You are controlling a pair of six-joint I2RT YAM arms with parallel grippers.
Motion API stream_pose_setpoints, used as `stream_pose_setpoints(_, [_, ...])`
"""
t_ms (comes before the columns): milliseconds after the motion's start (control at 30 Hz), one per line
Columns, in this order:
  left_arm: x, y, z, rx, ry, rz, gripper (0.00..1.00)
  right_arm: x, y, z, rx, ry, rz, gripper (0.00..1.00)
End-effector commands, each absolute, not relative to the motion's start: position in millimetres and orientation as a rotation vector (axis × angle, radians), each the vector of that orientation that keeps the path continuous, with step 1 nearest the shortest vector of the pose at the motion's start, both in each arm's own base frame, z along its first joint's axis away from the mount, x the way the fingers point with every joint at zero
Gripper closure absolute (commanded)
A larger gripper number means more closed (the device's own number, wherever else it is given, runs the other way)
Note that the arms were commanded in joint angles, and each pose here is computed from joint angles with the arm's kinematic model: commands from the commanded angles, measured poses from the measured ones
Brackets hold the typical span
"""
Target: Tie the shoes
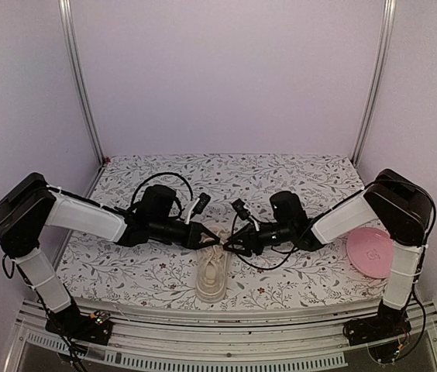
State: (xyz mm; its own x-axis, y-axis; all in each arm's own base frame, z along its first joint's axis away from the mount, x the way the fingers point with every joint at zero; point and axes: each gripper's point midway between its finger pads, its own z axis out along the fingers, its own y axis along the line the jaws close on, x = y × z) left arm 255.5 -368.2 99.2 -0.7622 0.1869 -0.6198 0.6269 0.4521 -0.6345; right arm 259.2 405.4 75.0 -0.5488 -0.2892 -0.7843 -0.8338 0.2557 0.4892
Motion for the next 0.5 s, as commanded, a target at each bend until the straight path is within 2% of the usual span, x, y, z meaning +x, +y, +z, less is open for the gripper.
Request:
stream_pose_setpoints(0, [261.2,-368.0,114.5,0.671,2.182,-1.278,1.00,258.3,417.8,70.3,-1.068,1.932,1.271,0.52])
stream_pose_setpoints(133, [261.8,-368.8,115.9,0.670,2.179,-1.279,1.00,257.5,418.8,59.0,-1.074,1.953,1.259,0.55])
stream_pose_setpoints(200, [261.3,-369.0,115.0,0.672,2.182,-1.281,1.00,259.1,418.8,56.0,-1.069,1.961,1.249,0.61])
stream_pose_setpoints(333, [260.4,-369.3,114.6,0.680,2.187,-1.282,1.00,263.9,417.1,62.5,-1.042,1.956,1.216,0.91])
stream_pose_setpoints(367, [260.3,-369.1,115.9,0.684,2.184,-1.281,0.96,266.3,416.8,68.8,-1.032,1.946,1.206,0.96])
stream_pose_setpoints(467, [262.4,-367.3,119.6,0.691,2.180,-1.257,0.74,273.8,418.2,91.7,-1.011,1.915,1.177,0.98])
